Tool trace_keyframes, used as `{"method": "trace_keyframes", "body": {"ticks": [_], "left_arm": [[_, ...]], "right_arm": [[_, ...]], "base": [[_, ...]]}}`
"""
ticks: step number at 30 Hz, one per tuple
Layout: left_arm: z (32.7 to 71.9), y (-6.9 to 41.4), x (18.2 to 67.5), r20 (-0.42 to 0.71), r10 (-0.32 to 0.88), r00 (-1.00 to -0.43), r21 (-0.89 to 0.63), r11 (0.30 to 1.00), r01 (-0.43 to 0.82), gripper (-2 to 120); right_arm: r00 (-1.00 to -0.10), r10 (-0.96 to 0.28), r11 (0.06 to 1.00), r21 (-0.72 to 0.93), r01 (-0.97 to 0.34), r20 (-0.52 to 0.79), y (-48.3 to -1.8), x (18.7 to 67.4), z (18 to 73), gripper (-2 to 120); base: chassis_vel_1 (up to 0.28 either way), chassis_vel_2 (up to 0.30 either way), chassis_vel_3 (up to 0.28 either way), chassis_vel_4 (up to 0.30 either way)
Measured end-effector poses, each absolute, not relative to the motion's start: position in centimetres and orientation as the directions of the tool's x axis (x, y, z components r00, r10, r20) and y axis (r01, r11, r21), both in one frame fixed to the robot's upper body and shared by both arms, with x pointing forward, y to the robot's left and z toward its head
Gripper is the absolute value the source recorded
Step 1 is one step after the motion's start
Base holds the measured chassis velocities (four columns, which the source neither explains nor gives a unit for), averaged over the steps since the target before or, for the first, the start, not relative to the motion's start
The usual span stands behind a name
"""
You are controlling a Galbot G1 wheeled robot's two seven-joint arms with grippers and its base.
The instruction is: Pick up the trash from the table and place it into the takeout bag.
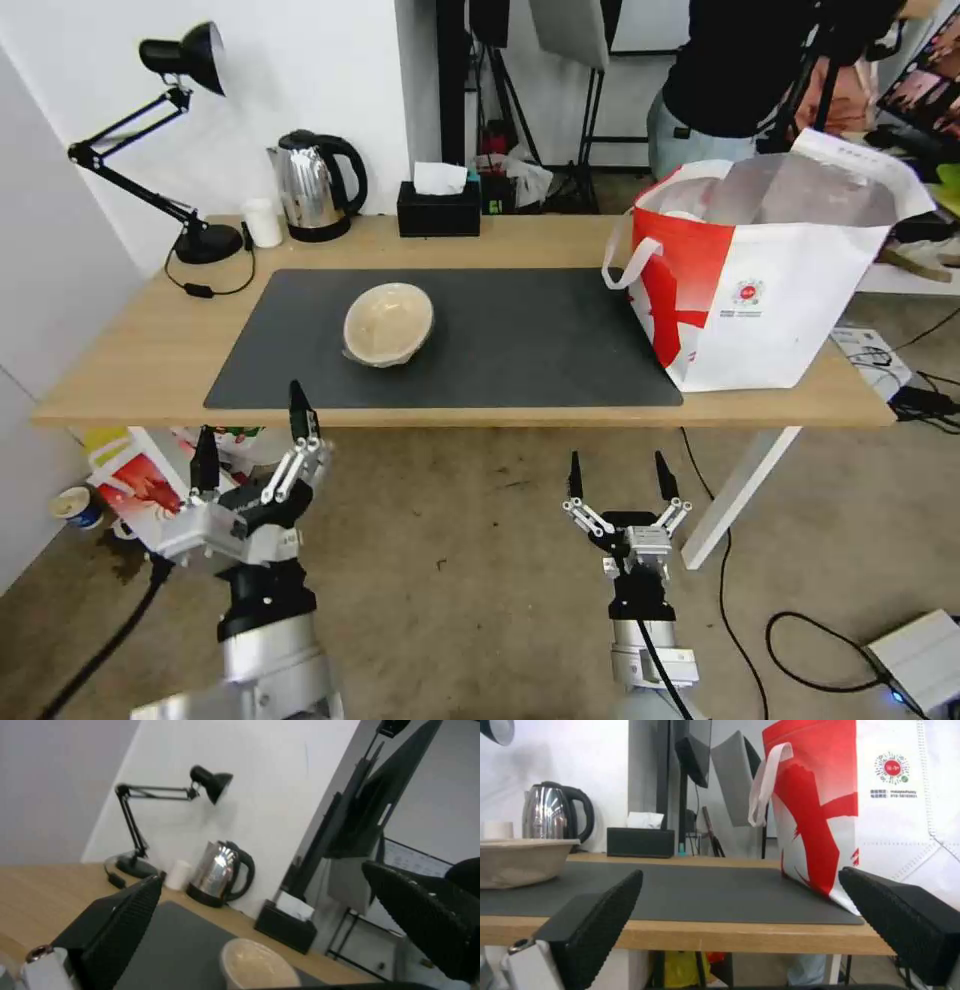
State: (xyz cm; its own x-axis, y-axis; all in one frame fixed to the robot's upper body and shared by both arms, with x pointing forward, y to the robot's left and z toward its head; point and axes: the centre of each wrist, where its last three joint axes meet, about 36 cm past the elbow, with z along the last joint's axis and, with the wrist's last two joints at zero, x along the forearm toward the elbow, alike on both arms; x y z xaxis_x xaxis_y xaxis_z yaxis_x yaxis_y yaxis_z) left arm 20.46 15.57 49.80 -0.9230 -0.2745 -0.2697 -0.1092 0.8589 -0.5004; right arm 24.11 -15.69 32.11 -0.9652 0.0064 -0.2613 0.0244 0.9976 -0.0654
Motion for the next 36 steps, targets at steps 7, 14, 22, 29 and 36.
{"method": "trace_keyframes", "body": {"ticks": [7,14,22,29,36], "left_arm": [[50.0,15.7,20.5,-0.26,-0.268,-0.928,-0.509,0.855,-0.104,100],[50.5,17.0,21.3,-0.206,-0.182,-0.961,-0.549,0.835,-0.04,100],[50.8,18.3,22.3,-0.15,-0.085,-0.985,-0.576,0.817,0.017,100],[51.1,18.5,22.8,-0.153,-0.066,-0.986,-0.591,0.806,0.038,100],[52.5,19.9,25.4,-0.178,0.008,-0.984,-0.645,0.754,0.123,100]], "right_arm": [[-0.965,0.006,0.998,-0.065,0.024,-0.261,-15.7,24.1,32.1,100],[-0.965,0.006,0.998,-0.065,0.024,-0.261,-15.7,24.1,32.1,100],[-0.965,0.006,0.998,-0.065,0.024,-0.261,-15.7,24.1,32.1,100],[-0.965,0.006,0.998,-0.065,0.024,-0.261,-15.7,24.1,32.1,100],[-0.965,0.006,0.998,-0.065,0.024,-0.261,-15.7,24.1,32.1,100]], "base": [[0.0,0.0,0.0,0.0],[0.0,0.0,0.0,0.0],[0.0,0.0,0.0,0.0],[0.0,0.0,0.0,0.0],[0.0,0.0,0.0,0.0]]}}
